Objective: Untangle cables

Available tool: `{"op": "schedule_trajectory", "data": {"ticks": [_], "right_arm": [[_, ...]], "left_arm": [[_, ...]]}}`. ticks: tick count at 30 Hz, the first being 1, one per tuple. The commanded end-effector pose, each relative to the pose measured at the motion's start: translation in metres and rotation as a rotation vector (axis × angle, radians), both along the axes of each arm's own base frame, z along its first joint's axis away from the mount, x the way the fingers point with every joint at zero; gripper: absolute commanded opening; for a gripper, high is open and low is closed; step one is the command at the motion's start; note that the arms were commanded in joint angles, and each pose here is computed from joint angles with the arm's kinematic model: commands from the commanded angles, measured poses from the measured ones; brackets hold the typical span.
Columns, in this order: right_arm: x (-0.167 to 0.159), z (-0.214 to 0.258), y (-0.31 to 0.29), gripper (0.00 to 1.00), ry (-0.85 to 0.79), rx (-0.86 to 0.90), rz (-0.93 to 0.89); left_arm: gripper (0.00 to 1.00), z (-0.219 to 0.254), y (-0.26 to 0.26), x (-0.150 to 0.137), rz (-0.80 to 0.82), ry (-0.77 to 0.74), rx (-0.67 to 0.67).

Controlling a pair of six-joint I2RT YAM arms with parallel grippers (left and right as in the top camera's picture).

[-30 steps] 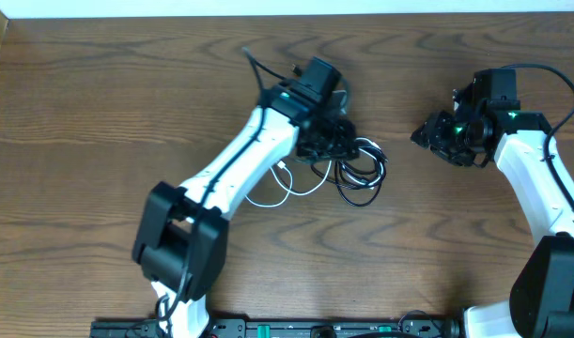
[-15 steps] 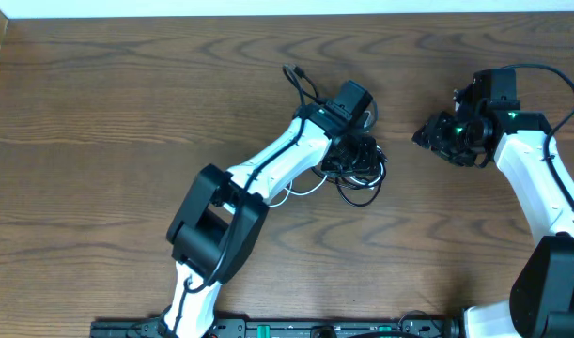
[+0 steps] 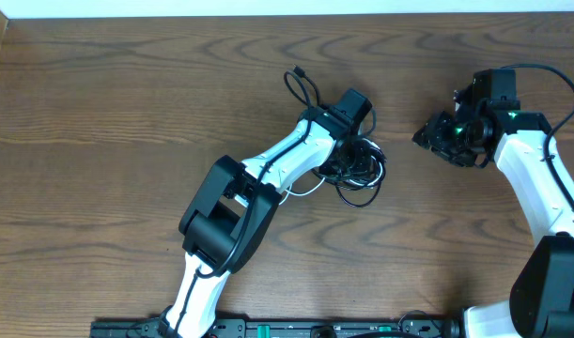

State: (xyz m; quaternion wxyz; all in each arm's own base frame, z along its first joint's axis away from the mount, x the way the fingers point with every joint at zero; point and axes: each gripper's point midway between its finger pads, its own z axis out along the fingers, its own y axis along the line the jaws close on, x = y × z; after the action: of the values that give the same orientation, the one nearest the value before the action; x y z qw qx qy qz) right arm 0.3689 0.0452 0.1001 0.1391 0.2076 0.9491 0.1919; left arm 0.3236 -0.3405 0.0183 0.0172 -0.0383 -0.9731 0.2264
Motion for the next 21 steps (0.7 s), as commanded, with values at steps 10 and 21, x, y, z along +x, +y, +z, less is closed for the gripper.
{"op": "schedule_trajectory", "data": {"ticks": [10,21], "right_arm": [[-0.001,-0.002,-0.001,0.5,0.008,-0.011,0.007],[-0.001,-0.003,-0.001,0.5,0.009,-0.011,0.007]], "left_arm": [[0.44,-0.025,0.03,0.01,0.107,-0.045,0.174],[0.54,-0.03,0.053,0.018,0.024,-0.144,0.308]]}}
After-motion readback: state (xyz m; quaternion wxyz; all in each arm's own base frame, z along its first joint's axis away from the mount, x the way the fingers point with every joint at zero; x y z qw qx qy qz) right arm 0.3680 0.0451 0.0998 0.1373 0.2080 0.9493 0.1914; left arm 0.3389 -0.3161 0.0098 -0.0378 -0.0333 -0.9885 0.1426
